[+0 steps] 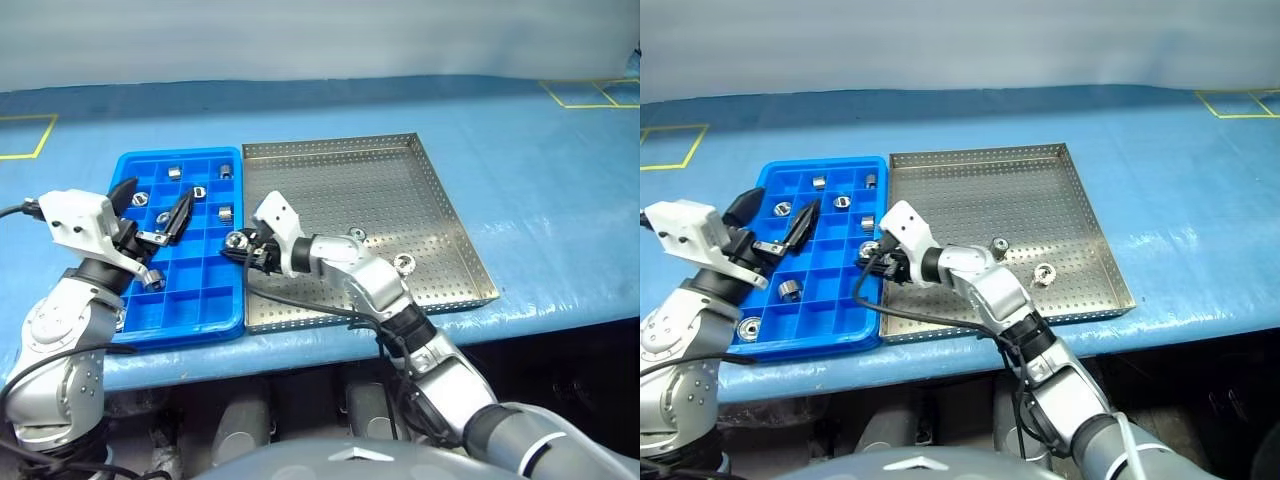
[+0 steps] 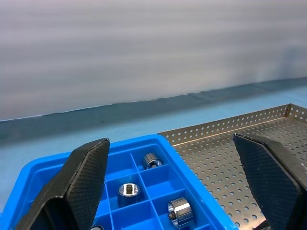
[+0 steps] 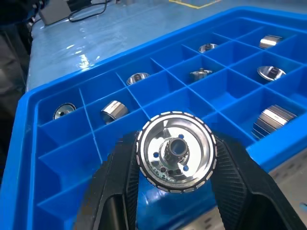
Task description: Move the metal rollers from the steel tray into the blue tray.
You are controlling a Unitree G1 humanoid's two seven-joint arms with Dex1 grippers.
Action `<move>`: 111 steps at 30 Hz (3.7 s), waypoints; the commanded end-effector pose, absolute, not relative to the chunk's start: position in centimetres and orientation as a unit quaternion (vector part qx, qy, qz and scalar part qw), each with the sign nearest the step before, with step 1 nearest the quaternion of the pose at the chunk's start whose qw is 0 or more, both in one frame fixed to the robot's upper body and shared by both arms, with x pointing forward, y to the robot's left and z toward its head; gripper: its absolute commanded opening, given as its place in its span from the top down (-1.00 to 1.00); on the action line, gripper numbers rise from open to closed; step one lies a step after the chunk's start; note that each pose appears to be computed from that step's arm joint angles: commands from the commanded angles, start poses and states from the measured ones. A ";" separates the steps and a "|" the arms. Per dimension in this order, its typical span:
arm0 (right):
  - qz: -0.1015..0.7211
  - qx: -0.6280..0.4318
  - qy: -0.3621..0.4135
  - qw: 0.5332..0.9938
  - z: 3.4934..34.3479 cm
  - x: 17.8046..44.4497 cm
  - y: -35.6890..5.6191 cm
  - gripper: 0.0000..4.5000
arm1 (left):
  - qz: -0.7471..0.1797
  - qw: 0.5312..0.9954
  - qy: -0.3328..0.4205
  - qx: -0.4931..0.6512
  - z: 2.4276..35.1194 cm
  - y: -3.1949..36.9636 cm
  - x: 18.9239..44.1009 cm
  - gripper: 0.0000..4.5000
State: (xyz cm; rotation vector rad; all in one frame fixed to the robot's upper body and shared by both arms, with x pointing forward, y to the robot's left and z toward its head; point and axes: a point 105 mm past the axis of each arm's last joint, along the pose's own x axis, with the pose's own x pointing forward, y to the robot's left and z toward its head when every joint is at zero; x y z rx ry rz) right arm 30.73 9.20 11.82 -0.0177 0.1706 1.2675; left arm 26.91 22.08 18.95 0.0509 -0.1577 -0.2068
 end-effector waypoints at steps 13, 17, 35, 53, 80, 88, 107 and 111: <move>0.569 -0.018 0.044 0.821 13.2 34.5 10.6 0.24 | -0.122 0.987 -0.099 0.031 19.7 20.4 26.4 -1.00; 0.575 -0.016 0.045 0.817 13.0 34.2 11.0 0.24 | -0.123 0.987 -0.096 0.030 19.5 20.3 26.3 -1.00; 0.586 -0.021 0.057 0.808 11.9 33.4 12.4 0.24 | -0.127 0.988 -0.087 0.030 19.0 19.9 26.3 -1.00; 0.604 0.025 0.021 0.796 12.8 32.7 13.1 0.24 | -0.140 0.986 -0.085 0.033 19.1 19.4 26.5 -1.00; 0.644 0.012 0.017 0.765 12.9 30.7 15.7 0.24 | 0.120 0.989 -0.068 0.049 17.9 26.8 23.1 -1.00; 0.678 0.013 0.021 0.734 13.0 29.1 17.2 0.24 | 0.190 0.979 -0.053 0.056 17.4 27.4 18.3 -1.00; 0.695 -0.026 -0.044 0.717 16.9 28.7 18.7 0.24 | 0.150 0.987 -0.045 0.045 16.7 25.8 19.2 -1.00; 0.706 -0.035 -0.064 0.705 18.0 27.8 19.4 0.24 | 0.148 0.987 -0.043 0.041 16.4 25.5 19.2 -1.00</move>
